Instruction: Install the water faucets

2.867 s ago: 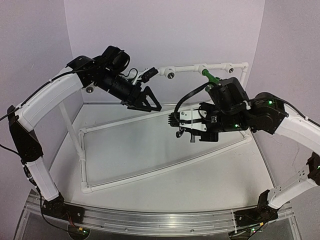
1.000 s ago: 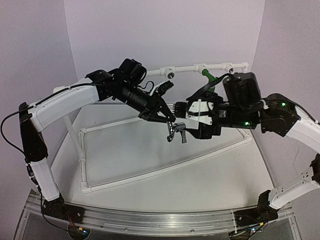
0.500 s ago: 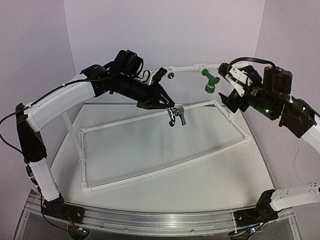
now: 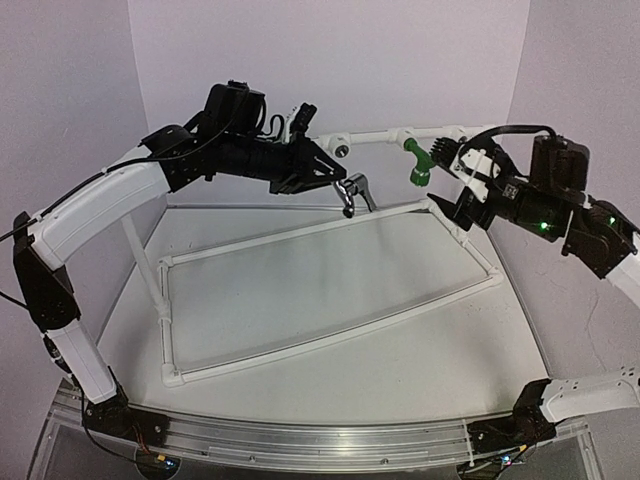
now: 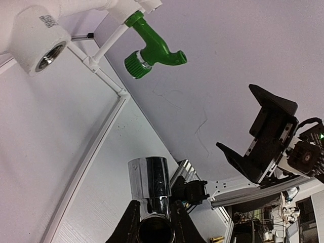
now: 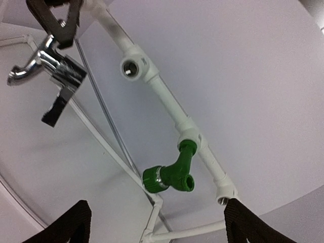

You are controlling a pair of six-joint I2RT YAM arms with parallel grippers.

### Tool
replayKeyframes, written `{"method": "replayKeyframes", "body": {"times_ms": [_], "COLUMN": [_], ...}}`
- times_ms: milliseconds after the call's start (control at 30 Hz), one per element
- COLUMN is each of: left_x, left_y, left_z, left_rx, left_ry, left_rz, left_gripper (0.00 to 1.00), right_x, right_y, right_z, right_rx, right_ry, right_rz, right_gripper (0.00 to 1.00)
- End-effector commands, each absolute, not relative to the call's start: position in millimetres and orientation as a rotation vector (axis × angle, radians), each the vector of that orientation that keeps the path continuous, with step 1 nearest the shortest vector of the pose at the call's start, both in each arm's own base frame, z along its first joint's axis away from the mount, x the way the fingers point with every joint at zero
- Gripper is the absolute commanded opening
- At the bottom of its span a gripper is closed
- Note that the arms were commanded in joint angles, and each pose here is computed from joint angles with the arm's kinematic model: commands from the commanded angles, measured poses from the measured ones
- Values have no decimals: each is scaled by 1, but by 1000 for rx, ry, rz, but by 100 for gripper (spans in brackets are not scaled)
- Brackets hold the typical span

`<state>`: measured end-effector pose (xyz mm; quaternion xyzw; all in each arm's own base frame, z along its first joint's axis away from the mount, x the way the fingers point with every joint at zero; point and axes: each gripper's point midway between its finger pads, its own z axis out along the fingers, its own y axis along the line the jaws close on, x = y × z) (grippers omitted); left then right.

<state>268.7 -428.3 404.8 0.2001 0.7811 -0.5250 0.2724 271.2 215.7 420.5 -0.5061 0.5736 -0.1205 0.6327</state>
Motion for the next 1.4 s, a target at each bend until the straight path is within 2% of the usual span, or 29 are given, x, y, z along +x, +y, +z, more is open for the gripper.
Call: {"method": "replayKeyframes", "body": {"times_ms": [0, 100, 333, 533, 767, 867, 1000, 1167, 1367], "left_x": [253, 244, 230, 227, 225, 226, 224, 223, 224], "left_y": [-431, -430, -425, -424, -421, -420, -421, -420, -423], "left_z": [464, 482, 494, 495, 489, 484, 480, 474, 465], "left_rx": [548, 545, 531, 488, 467, 456, 466, 452, 440], "left_ry": [1896, 1825, 1764, 1732, 1712, 1718, 1717, 1712, 1722], "left_rz": [-1622, -1722, -1866, -1957, -1984, -1975, -1985, -2005, -2014], "left_gripper": [0, 0, 0, 0, 0, 0, 0, 0, 0], "right_x": [229, 200, 213, 191, 179, 183, 194, 206, 211], "right_y": [231, 233, 239, 269, 287, 295, 302, 313, 319], "right_z": [451, 459, 463, 429, 428, 422, 427, 417, 419], "right_rx": [-1287, -1343, -1320, -1434, -1237, -1222, -1188, -1207, -1196], "right_ry": [1041, 864, 765, 531, 364, 367, 383, 377, 375], "right_rz": [-163, -137, -298, -488, -643, -694, -755, -850, -873], "right_gripper": [97, 98, 95, 92, 81, 79, 70, 65, 54]}}
